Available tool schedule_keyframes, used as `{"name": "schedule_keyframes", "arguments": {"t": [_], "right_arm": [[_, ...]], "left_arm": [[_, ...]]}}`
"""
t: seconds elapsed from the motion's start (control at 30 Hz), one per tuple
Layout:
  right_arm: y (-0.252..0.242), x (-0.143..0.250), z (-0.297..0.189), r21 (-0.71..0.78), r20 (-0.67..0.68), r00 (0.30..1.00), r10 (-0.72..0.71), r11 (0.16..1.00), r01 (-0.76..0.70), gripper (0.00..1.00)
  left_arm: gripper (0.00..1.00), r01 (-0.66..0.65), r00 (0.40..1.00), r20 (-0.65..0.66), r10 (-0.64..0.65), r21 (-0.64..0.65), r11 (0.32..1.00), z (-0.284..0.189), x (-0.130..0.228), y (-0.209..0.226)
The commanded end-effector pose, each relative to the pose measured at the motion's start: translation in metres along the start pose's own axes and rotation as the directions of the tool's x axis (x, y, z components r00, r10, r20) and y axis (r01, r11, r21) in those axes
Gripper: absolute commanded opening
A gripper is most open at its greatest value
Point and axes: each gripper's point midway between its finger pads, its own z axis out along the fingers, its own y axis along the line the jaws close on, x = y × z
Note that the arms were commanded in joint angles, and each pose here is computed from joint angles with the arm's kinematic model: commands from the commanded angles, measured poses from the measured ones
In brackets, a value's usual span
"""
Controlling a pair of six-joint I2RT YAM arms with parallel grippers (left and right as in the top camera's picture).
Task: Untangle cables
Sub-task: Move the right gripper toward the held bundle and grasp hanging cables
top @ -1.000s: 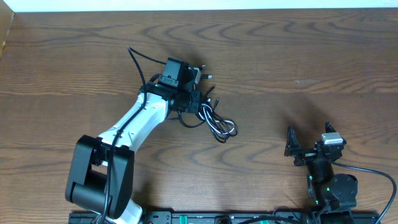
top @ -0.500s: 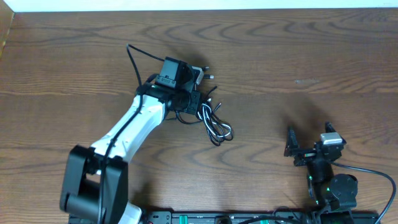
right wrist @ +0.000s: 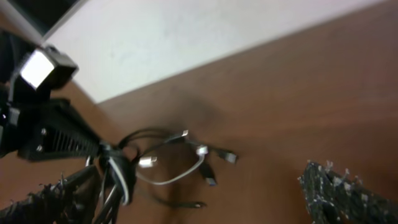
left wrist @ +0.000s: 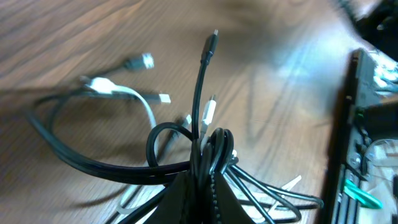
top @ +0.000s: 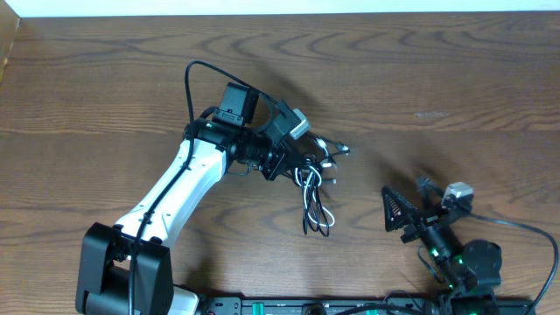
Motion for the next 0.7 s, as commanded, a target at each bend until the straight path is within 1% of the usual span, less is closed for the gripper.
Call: {"name": "schedule_keyframes", "arguments": {"t": [0.0, 0.13, 0.23, 0.37, 0.5, 0.53, 0.67], "right_arm": [[0.023, -0.003, -0.001, -0.061, -0.089, 0.991, 0.101, 0.992, -0.107, 0.99], [0.037, -0.004, 0.004, -0.07, -0.215, 0.967, 0.138, 0.985, -0.157, 0.99], [0.045, 0.007, 0.011, -0.083, -0.331, 0.925, 0.185, 0.971, -0.224, 0.99], [0.03, 0.032, 0.02, 0.037, -0.43, 0.836, 0.341, 0.932, -0.361, 0.99], [0.018, 0.049, 0.027, 0.102, -0.477, 0.79, 0.386, 0.917, -0.386, 0.99], [0.018, 0.05, 0.029, 0.096, -0.485, 0.785, 0.386, 0.915, -0.391, 0.98], [0.026, 0.051, 0.039, 0.031, -0.511, 0.784, 0.353, 0.919, -0.393, 0.75]], "left_arm": [[0.07, -0.107, 0.993, 0.064, 0.102, 0.08, 0.991, -0.006, -0.012, -0.017], [0.07, -0.107, 0.993, 0.063, 0.102, 0.08, 0.991, -0.006, -0.012, -0.017], [0.08, -0.106, 0.993, 0.063, 0.101, 0.08, 0.991, -0.006, -0.012, -0.017], [0.07, -0.104, 0.993, 0.062, 0.099, 0.081, 0.991, -0.006, -0.012, -0.017], [0.08, -0.101, 0.993, 0.061, 0.096, 0.086, 0.991, -0.005, -0.012, -0.017], [0.07, -0.102, 0.993, 0.066, 0.096, 0.096, 0.99, -0.005, -0.012, -0.018], [0.08, -0.108, 0.99, 0.104, 0.091, 0.167, 0.98, -0.007, -0.018, -0.031]]}}
